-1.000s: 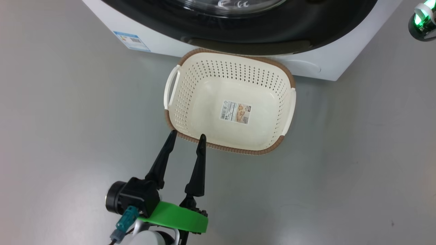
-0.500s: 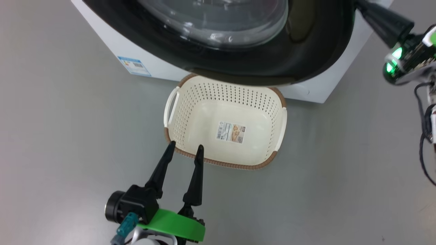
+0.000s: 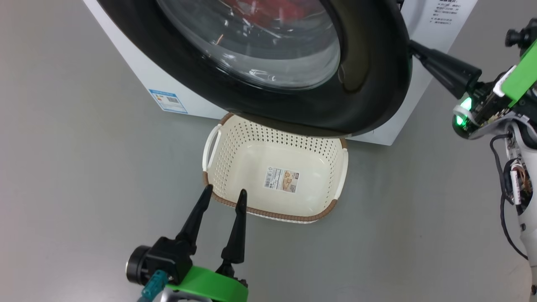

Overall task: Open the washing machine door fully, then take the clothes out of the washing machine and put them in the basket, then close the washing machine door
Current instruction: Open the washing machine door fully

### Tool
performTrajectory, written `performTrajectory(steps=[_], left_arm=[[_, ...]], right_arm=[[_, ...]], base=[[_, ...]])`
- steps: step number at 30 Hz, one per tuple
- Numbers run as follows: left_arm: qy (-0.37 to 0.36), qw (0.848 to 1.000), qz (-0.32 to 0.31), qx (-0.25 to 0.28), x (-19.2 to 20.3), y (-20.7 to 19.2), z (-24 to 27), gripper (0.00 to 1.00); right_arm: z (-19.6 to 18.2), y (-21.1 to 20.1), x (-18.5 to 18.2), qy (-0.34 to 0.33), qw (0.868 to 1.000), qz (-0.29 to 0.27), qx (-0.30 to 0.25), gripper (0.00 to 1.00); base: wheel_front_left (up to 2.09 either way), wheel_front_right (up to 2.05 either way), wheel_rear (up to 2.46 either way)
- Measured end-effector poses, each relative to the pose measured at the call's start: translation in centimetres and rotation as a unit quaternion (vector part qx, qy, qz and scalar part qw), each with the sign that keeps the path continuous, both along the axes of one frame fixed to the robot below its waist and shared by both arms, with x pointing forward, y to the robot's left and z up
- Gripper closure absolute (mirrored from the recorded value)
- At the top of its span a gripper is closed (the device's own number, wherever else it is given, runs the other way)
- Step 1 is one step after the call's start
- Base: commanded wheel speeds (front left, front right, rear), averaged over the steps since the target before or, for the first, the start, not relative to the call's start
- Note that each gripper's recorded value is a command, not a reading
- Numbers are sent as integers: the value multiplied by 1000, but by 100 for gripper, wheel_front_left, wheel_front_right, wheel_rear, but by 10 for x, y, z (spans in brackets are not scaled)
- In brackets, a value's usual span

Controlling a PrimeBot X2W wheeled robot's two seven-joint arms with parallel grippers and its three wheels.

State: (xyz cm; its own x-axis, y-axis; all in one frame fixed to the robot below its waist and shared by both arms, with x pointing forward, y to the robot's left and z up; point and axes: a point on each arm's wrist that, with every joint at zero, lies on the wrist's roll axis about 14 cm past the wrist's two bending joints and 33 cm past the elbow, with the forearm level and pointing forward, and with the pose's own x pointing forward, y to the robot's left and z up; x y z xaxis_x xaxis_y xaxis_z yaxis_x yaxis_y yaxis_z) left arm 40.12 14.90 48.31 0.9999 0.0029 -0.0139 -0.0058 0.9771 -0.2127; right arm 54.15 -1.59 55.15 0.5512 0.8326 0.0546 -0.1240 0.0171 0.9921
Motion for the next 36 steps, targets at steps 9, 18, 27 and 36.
performTrajectory(steps=[9, 18, 27, 36], left_arm=[[0, 1000, 8, -2, -10, 4, 1, 0], [-9, 1000, 4, -4, -10, 3, 7, 0], [-5, 1000, 4, -6, -14, 1, 4, 0], [-2, 1000, 3, -7, -13, 1, 2, 0]], right_arm=[[-1, 7, -23, -1, 1000, 23, -5, 100], [0, 14, -44, -5, 999, 51, -5, 100], [-1, 19, -57, -6, 997, 71, -2, 100], [0, 18, -56, -10, 998, 64, -2, 100]], base=[[0, 0, 0], [0, 0, 0], [0, 0, 0], [0, 0, 0]])
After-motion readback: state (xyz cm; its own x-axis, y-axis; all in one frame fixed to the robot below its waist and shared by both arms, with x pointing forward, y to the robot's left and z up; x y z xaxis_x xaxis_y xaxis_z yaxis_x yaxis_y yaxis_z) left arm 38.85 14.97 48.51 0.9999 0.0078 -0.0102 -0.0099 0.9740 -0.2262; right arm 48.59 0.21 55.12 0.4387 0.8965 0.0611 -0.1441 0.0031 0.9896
